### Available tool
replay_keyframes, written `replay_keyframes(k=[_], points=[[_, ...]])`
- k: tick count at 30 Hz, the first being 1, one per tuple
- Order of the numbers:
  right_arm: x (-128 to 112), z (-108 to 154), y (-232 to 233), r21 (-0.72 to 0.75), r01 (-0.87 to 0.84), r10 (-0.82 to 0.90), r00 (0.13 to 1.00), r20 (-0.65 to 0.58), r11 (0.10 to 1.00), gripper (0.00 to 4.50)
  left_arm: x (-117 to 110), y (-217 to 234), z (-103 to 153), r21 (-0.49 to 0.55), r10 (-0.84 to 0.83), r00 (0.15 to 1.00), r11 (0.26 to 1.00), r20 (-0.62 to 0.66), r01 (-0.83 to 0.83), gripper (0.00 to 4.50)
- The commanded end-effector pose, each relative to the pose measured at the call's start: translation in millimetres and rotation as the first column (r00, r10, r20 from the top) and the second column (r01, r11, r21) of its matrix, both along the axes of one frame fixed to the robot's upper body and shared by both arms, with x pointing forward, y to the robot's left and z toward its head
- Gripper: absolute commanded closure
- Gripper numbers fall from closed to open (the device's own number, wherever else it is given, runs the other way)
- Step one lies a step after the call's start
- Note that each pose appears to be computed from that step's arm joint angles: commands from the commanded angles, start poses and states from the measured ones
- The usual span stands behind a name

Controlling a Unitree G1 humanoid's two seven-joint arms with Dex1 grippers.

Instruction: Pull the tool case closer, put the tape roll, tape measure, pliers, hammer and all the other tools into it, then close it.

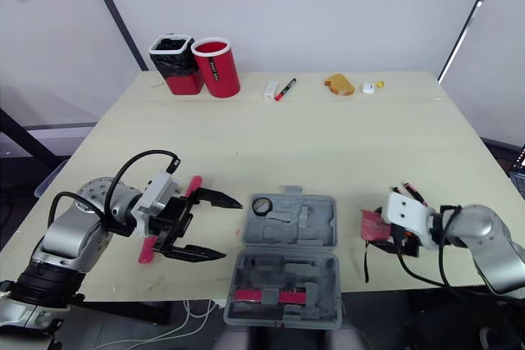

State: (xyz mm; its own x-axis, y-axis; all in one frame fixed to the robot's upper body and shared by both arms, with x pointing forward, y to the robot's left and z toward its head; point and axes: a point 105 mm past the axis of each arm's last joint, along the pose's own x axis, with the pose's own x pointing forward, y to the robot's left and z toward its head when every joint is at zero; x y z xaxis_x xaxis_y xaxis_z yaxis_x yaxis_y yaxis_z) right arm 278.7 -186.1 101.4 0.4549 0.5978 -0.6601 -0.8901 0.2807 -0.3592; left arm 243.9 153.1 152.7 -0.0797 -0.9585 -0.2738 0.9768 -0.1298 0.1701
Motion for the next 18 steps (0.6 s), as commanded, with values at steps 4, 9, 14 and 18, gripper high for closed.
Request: replay_keyframes(k=[4,9,14,18], points=[[10.5,16.2,37.2,-0.079,-0.014,0.013,1.0,-0.016,0.997,1.48,8.1,11.3,12.4,-0.058,0.086,0.996,0.995,0.016,-0.084,0.0],[33.4,16.1,58.6,-0.193,-0.002,0.001,1.0,-0.005,0.981,1.48,10.7,18.8,11.0,-0.049,0.141,0.99,0.989,0.019,-0.14,0.0],[45.0,8.7,75.0,-0.271,-0.007,-0.001,1.0,-0.03,0.962,1.48,11.8,27.7,13.1,-0.044,0.193,0.981,0.981,0.024,-0.191,0.0],[54.4,-3.3,86.3,-0.311,-0.003,-0.01,0.999,-0.04,0.95,1.48,11.7,33.4,14.1,-0.035,0.217,0.976,0.976,0.028,-0.216,0.0]])
